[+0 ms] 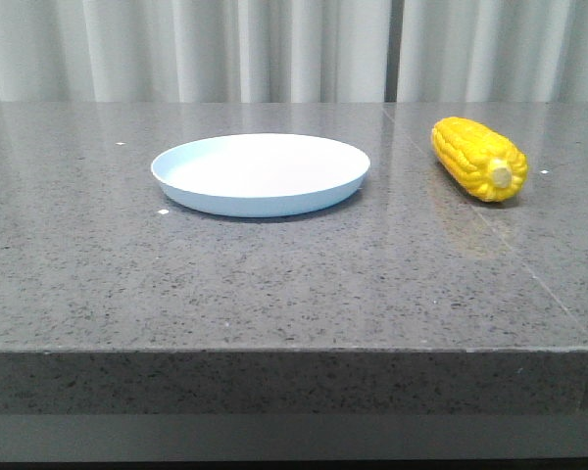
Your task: Place corn on plate with both arms
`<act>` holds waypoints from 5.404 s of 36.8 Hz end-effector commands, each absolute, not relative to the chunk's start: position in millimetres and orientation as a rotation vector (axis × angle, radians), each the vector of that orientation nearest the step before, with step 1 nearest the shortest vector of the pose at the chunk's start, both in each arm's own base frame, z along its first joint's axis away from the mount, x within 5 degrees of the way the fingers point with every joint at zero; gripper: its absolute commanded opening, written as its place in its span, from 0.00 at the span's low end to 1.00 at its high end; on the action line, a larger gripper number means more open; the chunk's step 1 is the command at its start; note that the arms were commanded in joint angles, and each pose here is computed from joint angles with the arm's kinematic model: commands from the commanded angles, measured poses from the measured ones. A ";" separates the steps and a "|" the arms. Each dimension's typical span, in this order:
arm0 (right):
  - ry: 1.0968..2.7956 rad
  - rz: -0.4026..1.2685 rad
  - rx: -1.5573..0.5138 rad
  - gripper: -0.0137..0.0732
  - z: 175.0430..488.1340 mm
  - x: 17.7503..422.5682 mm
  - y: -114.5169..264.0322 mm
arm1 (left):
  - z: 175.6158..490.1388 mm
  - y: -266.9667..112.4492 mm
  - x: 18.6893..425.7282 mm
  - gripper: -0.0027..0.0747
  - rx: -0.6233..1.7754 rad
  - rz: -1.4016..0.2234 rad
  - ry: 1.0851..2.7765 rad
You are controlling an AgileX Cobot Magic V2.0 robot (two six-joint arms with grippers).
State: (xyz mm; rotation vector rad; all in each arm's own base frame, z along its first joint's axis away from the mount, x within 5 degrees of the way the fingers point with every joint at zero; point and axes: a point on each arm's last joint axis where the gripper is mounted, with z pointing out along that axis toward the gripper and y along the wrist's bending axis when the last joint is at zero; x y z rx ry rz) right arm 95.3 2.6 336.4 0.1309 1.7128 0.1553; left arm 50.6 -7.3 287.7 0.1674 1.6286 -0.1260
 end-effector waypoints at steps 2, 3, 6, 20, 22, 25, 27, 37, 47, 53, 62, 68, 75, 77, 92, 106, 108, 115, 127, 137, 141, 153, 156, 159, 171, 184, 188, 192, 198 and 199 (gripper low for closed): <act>1.684 0.154 0.125 0.91 357.5 108.7 2.6 | 303.7 -8.3 50.0 0.01 0.163 -0.147 1.526; 1.726 0.154 0.126 0.91 358.3 114.2 2.9 | 303.2 -8.4 50.2 0.01 0.163 -0.147 1.528; 1.820 0.154 0.130 0.91 363.6 134.1 3.4 | 303.0 -8.4 50.2 0.01 0.163 -0.147 1.530; 2.160 0.317 0.205 0.91 365.6 251.8 18.7 | 303.0 -8.4 50.2 0.01 0.163 -0.147 1.530; 2.187 0.341 0.191 0.91 361.6 266.3 25.9 | 303.0 -8.4 50.2 0.01 0.163 -0.147 1.530; 2.236 0.364 0.163 0.91 352.3 288.3 37.9 | 303.0 -8.4 50.2 0.01 0.163 -0.147 1.530; 2.259 0.374 0.147 0.91 348.6 299.8 44.1 | 303.0 -8.4 50.2 0.01 0.163 -0.147 1.530; 2.395 0.416 0.115 0.91 317.9 346.3 68.4 | 303.0 -8.4 50.2 0.01 0.163 -0.147 1.530; 2.494 0.479 0.150 0.91 298.0 369.4 76.6 | 303.0 -8.4 50.2 0.01 0.163 -0.147 1.530; 2.546 0.482 0.143 0.85 291.8 373.5 78.3 | 303.0 -8.4 50.2 0.01 0.163 -0.147 1.530; 2.542 0.486 0.136 0.47 297.8 375.4 78.7 | 303.0 -8.4 50.2 0.01 0.163 -0.147 1.530; 2.519 0.498 0.114 0.36 314.4 375.0 80.3 | 303.0 -8.4 50.2 0.01 0.163 -0.147 1.530; 2.469 0.532 0.026 0.36 337.5 372.6 101.9 | 303.0 -8.4 50.2 0.01 0.163 -0.147 1.530; 2.446 0.548 -0.011 0.36 343.5 371.0 112.9 | 303.0 -8.4 50.2 0.01 0.163 -0.147 1.530; 2.397 0.767 -0.147 0.36 328.4 364.8 203.0 | 303.0 -8.4 50.2 0.01 0.163 -0.147 1.530; 2.461 0.755 -0.150 0.62 303.9 372.7 211.1 | 303.0 -8.4 50.2 0.01 0.163 -0.147 1.530; 2.462 0.755 -0.150 0.67 303.8 372.6 211.1 | 303.0 -8.4 50.2 0.01 0.163 -0.147 1.530; 2.443 0.762 -0.155 0.76 313.3 368.5 209.2 | 303.0 -8.4 50.2 0.01 0.163 -0.147 1.530; 2.301 0.745 -0.133 0.73 365.1 353.4 180.0 | 303.0 -8.4 50.2 0.01 0.163 -0.147 1.530; 2.343 0.661 -0.106 0.16 375.5 350.0 146.5 | 303.0 -8.4 50.2 0.01 0.163 -0.147 1.530; 2.381 0.568 -0.109 0.08 375.9 349.3 128.8 | 303.0 -8.4 50.2 0.01 0.163 -0.147 1.530; 2.358 0.090 -0.058 0.08 390.9 314.5 69.3 | 303.0 -8.4 50.2 0.01 0.163 -0.147 1.530; 2.349 0.047 -0.047 0.08 388.6 298.8 62.2 | 303.0 -8.4 50.2 0.01 0.163 -0.147 1.530; 2.342 0.052 -0.051 0.08 380.7 276.7 57.0 | 303.0 -8.4 50.2 0.01 0.163 -0.147 1.530; 2.152 0.122 -0.077 0.08 340.7 182.4 37.1 | 303.0 -8.4 50.2 0.01 0.163 -0.147 1.530; 1.825 0.193 -0.071 0.08 313.0 86.1 15.2 | 303.0 -8.4 50.2 0.01 0.163 -0.147 1.530; 1.709 0.213 -0.067 0.08 309.9 66.0 10.8 | 303.0 -8.4 50.2 0.01 0.163 -0.147 1.530; 1.636 0.224 -0.063 0.08 308.0 52.3 7.5 | 303.0 -8.4 50.2 0.01 0.163 -0.147 1.530; 1.601 0.228 -0.059 0.08 308.8 45.0 5.7 | 303.0 -8.4 50.2 0.01 0.163 -0.147 1.530; 1.601 0.228 -0.059 0.08 308.8 45.0 5.7 | 303.0 -8.4 50.2 0.01 0.163 -0.147 1.530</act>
